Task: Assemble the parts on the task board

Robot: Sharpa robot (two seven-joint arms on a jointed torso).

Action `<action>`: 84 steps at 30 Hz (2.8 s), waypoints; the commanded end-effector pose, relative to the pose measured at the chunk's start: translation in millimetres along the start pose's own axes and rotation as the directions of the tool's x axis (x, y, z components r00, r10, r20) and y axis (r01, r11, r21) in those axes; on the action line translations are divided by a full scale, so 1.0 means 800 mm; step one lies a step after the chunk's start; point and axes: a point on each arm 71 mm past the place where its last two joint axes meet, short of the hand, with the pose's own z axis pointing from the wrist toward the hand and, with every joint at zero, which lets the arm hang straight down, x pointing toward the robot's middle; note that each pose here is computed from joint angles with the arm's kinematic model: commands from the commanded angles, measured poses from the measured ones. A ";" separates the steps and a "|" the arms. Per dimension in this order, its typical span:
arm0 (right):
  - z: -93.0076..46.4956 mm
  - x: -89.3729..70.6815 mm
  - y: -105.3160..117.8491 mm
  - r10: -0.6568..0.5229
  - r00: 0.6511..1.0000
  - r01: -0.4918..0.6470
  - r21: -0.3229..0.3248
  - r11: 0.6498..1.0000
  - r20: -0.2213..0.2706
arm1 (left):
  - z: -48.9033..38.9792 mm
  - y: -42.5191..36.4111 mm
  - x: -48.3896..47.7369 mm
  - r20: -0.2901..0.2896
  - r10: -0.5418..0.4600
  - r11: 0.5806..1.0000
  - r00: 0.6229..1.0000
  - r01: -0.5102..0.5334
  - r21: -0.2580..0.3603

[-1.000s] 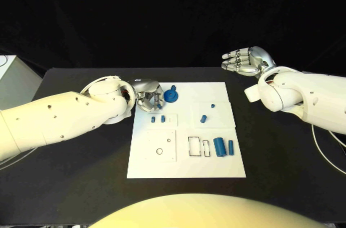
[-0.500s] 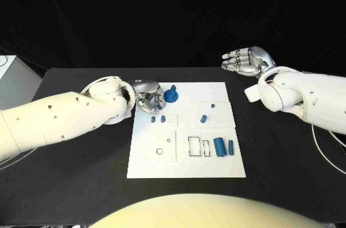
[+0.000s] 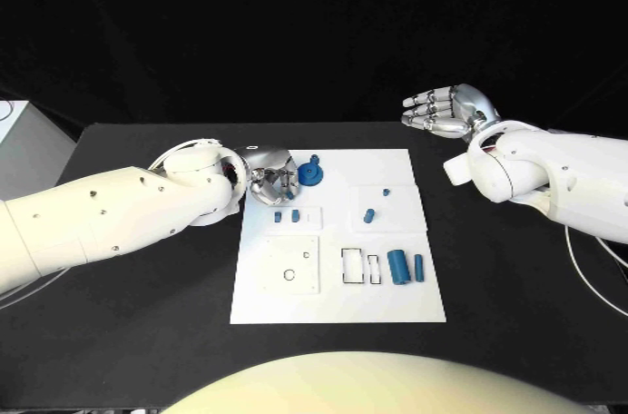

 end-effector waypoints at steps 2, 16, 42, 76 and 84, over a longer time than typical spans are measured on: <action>0.000 0.002 0.001 0.002 1.000 -0.002 -0.013 1.000 -0.017 | 0.001 -0.0029 0.003 -0.023 -0.004 1.000 1.000 0.004 0.007; 0.000 0.002 0.001 0.002 1.000 -0.002 -0.012 1.000 -0.017 | 0.004 -0.0050 0.008 -0.049 0.003 1.000 0.999 -0.003 0.008; -0.001 0.001 0.001 0.002 1.000 -0.002 -0.011 1.000 -0.015 | 0.001 -0.0021 0.007 -0.027 -0.010 1.000 1.000 0.010 -0.005; -0.002 0.001 -0.001 -0.044 0.998 0.043 -0.015 0.999 -0.044 | -0.006 0.0147 0.002 0.001 -0.018 0.998 1.000 0.018 -0.066; -0.006 0.008 0.001 -0.207 0.971 0.200 -0.070 0.977 -0.121 | -0.012 0.0311 -0.006 0.036 -0.027 0.995 0.999 0.030 -0.090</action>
